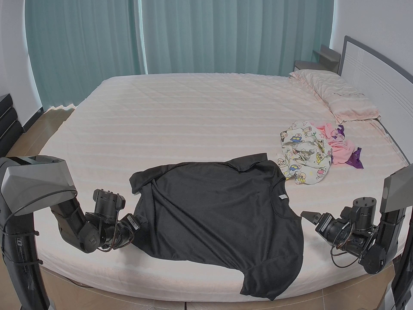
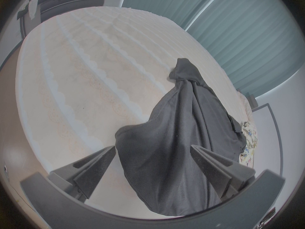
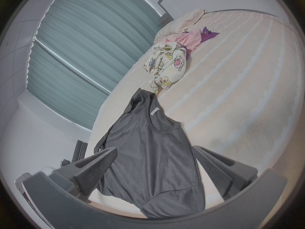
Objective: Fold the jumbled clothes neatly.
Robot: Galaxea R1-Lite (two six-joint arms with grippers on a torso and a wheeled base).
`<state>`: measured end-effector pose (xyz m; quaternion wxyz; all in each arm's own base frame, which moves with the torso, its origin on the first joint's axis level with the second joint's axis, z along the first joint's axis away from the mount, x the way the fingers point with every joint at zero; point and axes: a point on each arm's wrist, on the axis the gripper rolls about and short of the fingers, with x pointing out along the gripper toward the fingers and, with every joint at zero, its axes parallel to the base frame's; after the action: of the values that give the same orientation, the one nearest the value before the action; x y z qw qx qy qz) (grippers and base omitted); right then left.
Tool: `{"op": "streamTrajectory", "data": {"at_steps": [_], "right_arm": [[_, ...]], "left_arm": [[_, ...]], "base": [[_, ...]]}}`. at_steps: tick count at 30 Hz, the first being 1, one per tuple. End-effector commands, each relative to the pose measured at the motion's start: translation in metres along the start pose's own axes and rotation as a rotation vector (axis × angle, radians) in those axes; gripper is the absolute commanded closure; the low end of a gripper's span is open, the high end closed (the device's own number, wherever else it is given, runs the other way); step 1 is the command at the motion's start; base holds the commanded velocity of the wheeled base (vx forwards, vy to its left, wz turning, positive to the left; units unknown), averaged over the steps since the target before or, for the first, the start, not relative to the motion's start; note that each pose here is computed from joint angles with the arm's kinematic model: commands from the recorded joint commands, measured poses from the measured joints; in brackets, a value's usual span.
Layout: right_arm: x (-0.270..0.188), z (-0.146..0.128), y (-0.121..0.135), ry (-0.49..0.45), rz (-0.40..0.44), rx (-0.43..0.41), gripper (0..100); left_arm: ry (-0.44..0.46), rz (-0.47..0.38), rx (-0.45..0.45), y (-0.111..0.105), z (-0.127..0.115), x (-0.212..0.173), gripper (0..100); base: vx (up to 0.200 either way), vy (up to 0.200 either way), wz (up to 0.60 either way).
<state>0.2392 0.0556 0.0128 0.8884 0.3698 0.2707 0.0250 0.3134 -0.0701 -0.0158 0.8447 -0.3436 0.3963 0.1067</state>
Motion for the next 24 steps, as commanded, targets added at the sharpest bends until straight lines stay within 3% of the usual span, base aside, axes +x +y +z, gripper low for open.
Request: {"op": "streamTrajectory", "data": {"at_steps": [1, 14, 15, 24], "right_arm": [[0.000, 0.000, 0.001, -0.004, 0.008, -0.003, 0], [-0.001, -0.005, 0.003, 0.014, 0.012, -0.012, 0], [-0.002, -0.005, 0.003, 0.016, 0.010, -0.013, 0], [-0.002, -0.007, 0.003, 0.024, 0.010, -0.016, 0]], "left_arm": [[0.014, 0.022, 0.006, 0.005, -0.005, 0.003, 0], [0.001, 0.036, -0.008, 0.009, 0.002, 0.011, 0], [0.003, 0.038, 0.002, 0.009, 0.002, 0.011, 100], [0.049, 0.134, 0.048, 0.026, 0.005, -0.007, 100]], "base": [[0.000, 0.000, 0.00], [0.000, 0.000, 0.00], [0.000, 0.000, 0.00], [0.000, 0.000, 0.00]]}}
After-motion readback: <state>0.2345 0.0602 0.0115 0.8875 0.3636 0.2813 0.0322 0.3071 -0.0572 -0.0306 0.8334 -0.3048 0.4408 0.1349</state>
